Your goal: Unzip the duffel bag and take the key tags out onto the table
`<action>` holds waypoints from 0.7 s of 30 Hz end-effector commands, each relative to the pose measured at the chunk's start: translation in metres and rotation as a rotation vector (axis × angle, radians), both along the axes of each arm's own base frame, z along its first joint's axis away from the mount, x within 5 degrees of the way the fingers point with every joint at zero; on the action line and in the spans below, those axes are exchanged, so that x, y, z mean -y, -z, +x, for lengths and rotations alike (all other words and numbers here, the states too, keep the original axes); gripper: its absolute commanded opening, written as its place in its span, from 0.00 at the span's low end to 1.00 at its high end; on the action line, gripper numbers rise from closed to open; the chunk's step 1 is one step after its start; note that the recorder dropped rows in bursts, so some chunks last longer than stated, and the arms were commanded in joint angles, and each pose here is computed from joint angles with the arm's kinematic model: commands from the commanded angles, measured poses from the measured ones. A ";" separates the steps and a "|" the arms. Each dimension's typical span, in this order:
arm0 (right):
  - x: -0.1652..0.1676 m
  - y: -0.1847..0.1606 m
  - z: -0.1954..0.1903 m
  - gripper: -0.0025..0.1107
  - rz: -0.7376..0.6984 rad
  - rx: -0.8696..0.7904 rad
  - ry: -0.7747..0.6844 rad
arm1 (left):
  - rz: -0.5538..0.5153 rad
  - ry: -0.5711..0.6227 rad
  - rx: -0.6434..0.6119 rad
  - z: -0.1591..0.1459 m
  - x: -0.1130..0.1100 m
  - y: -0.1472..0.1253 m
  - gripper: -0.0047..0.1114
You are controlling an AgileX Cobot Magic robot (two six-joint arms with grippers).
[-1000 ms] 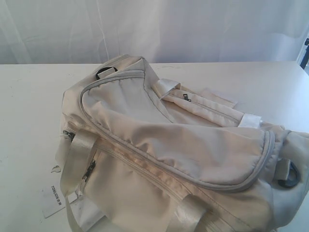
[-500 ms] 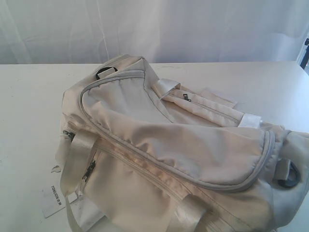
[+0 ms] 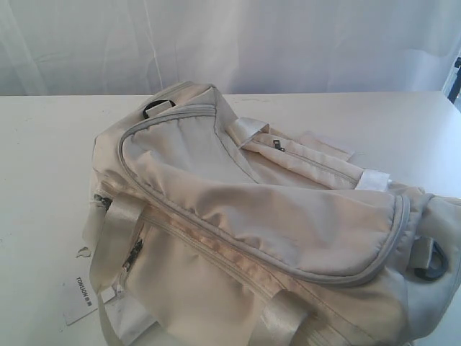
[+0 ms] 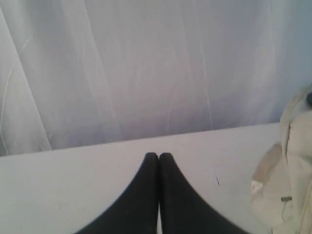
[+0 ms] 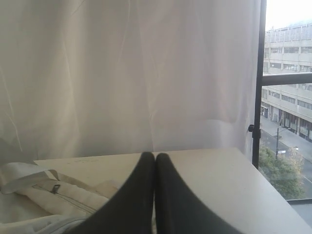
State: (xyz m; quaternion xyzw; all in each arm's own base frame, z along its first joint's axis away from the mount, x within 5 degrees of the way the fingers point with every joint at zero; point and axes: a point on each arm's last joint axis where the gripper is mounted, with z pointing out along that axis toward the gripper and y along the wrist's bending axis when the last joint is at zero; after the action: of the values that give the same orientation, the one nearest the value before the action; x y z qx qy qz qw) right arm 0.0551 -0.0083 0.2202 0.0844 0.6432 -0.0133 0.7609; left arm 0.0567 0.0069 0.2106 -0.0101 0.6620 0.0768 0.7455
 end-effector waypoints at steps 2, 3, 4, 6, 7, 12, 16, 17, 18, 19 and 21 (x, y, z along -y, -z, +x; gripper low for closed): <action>0.000 0.001 0.000 0.02 0.009 0.001 0.005 | 0.004 0.001 0.109 -0.002 0.000 -0.009 0.04; 0.000 0.001 0.000 0.02 0.009 0.001 0.005 | 0.004 0.001 0.114 -0.002 0.000 -0.009 0.04; 0.000 0.000 0.000 0.02 0.008 0.006 0.005 | 0.005 0.000 0.120 -0.002 0.000 -0.010 0.04; 0.000 0.000 -0.001 0.02 0.007 0.010 0.005 | 0.007 -0.001 0.137 -0.003 0.000 -0.011 0.04; 0.000 -0.001 -0.001 0.02 0.008 0.015 0.005 | 0.009 -0.002 0.159 -0.003 0.000 -0.013 0.04; 0.000 -0.002 -0.001 0.02 0.114 0.043 -0.014 | -0.034 0.005 0.338 -0.009 -0.001 -0.028 0.04; 0.000 -0.005 -0.001 0.02 0.148 0.083 -0.022 | -0.053 0.015 0.540 -0.018 -0.001 -0.043 0.04; 0.000 -0.006 -0.002 0.02 0.151 0.100 -0.024 | -0.043 0.014 0.621 -0.023 -0.001 -0.049 0.04; 0.000 -0.007 -0.002 0.02 0.166 0.106 -0.028 | -0.039 0.014 0.665 -0.026 -0.001 -0.052 0.04; 0.000 -0.007 -0.002 0.02 0.199 0.113 -0.034 | -0.041 0.019 0.725 -0.030 0.000 -0.056 0.04; 0.000 -0.007 -0.002 0.02 0.226 0.117 -0.039 | -0.050 0.024 0.733 -0.030 0.000 -0.056 0.04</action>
State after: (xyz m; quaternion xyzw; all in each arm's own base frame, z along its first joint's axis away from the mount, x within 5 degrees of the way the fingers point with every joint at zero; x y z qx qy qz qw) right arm 0.0540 -0.0083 0.2256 0.1480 0.6076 0.0691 0.7773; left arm 0.0292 0.0076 0.2646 -0.0463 0.3725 0.0534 0.9253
